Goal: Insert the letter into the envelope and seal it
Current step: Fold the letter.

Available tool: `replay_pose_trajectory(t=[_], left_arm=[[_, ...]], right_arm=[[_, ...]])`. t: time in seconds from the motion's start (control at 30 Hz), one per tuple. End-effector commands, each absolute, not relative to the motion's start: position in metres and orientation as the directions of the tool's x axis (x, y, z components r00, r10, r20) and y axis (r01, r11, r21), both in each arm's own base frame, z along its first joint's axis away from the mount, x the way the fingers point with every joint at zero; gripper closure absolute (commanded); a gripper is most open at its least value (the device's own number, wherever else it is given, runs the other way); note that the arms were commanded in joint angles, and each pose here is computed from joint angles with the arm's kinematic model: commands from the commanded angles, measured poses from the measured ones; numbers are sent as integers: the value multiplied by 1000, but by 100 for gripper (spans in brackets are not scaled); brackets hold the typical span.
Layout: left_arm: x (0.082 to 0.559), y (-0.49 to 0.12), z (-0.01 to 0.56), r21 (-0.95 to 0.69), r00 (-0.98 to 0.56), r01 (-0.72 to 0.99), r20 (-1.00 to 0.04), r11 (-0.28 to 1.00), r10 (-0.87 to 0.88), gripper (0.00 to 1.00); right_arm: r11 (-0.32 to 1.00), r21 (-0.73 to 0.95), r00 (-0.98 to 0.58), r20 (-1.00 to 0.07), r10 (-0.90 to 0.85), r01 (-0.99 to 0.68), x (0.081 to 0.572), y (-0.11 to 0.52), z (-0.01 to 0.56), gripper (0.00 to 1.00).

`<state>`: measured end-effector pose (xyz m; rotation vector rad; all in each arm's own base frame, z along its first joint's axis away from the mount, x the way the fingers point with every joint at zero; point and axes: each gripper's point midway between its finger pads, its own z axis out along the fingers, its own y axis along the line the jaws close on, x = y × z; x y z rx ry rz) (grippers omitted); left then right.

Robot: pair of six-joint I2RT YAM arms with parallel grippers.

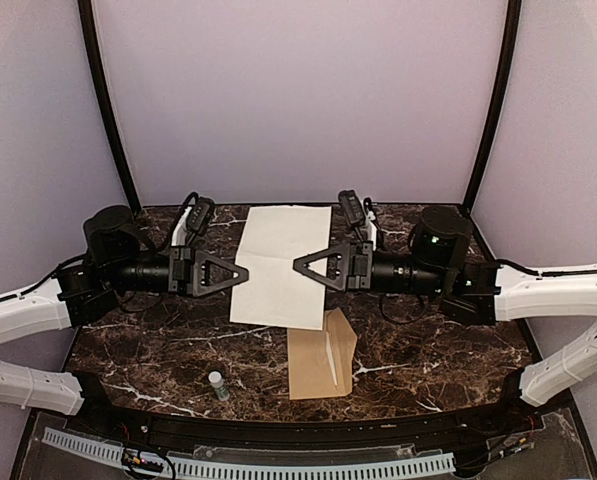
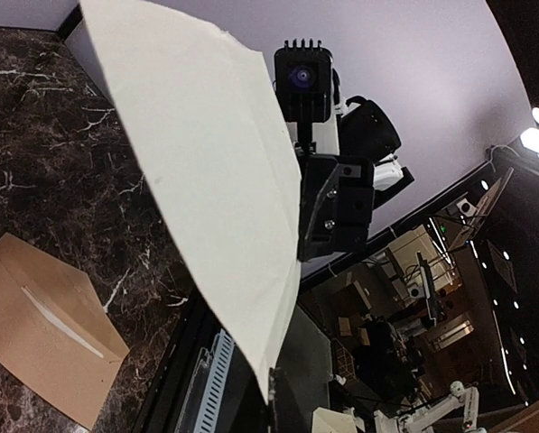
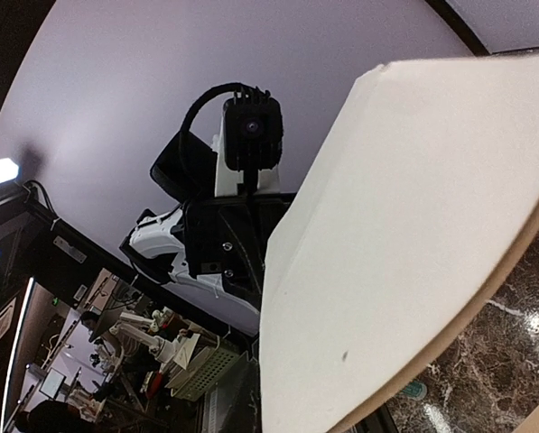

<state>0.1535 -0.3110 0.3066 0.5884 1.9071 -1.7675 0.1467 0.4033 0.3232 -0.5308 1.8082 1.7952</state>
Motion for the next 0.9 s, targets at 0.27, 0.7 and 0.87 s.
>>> replay_pose_trajectory(t=[0.27,0.7,0.87], left_arm=[[160,-301,300,-752,-759,636,-651,173,-38,100],[148,-313,289,-740,-752,659,-646,136,130,100],[140,-311,290,-732,-741,670,-651,124,164,100]], right_arm=[[97,783,-776,-621,108,-614,159,397,324,54],[383,658,-674,-730,112,-648,181,338,320,2],[367,573,-620,-784,-13,-732,164,337,322,6]])
